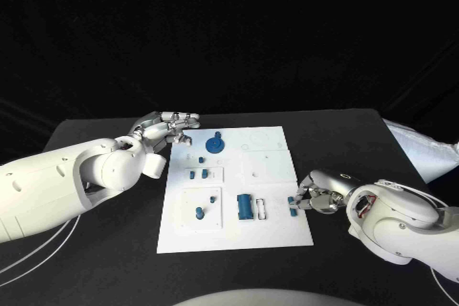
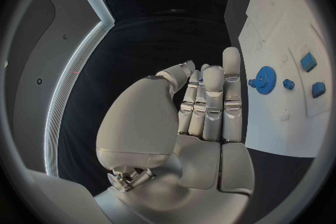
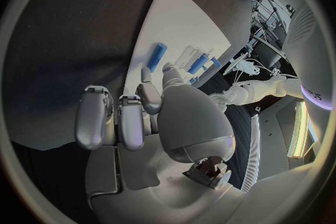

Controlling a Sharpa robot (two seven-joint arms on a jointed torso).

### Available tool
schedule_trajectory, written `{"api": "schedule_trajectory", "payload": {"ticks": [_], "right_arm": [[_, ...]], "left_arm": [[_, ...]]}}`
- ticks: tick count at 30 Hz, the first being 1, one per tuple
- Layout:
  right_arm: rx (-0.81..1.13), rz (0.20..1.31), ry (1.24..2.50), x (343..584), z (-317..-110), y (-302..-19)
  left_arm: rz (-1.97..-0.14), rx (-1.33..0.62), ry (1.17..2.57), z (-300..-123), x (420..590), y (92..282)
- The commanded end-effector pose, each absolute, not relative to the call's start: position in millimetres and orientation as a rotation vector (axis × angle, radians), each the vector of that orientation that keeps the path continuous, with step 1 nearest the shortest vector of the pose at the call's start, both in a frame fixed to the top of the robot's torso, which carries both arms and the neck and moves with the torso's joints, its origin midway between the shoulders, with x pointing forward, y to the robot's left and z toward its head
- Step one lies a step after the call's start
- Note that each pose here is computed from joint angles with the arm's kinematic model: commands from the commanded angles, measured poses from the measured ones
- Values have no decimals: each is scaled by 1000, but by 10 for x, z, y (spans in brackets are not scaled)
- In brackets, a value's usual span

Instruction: Assemble the parts on the task board

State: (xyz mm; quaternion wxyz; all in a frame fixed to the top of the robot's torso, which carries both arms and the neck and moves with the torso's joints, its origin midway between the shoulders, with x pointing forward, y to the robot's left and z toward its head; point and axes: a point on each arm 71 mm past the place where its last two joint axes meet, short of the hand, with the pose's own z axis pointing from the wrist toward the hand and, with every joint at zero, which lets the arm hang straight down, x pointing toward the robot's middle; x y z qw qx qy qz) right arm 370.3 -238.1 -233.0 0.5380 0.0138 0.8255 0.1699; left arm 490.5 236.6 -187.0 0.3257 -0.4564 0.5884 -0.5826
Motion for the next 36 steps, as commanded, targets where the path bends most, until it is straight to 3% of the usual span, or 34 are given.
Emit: {"api": "schedule_trajectory", "payload": {"ticks": [1, 20, 36], "right_arm": [[-11, 351, 1988, 3698, -2360, -2379], [-226, 268, 1928, 3704, -2445, -2143], [-312, 232, 1960, 3684, -2546, -2026]], "left_arm": [[-1550, -1183, 1550, -1865, 4897, 2350], [-1550, -1184, 1552, -1870, 4894, 2353], [-1550, -1186, 1555, -1872, 4893, 2357]]}}
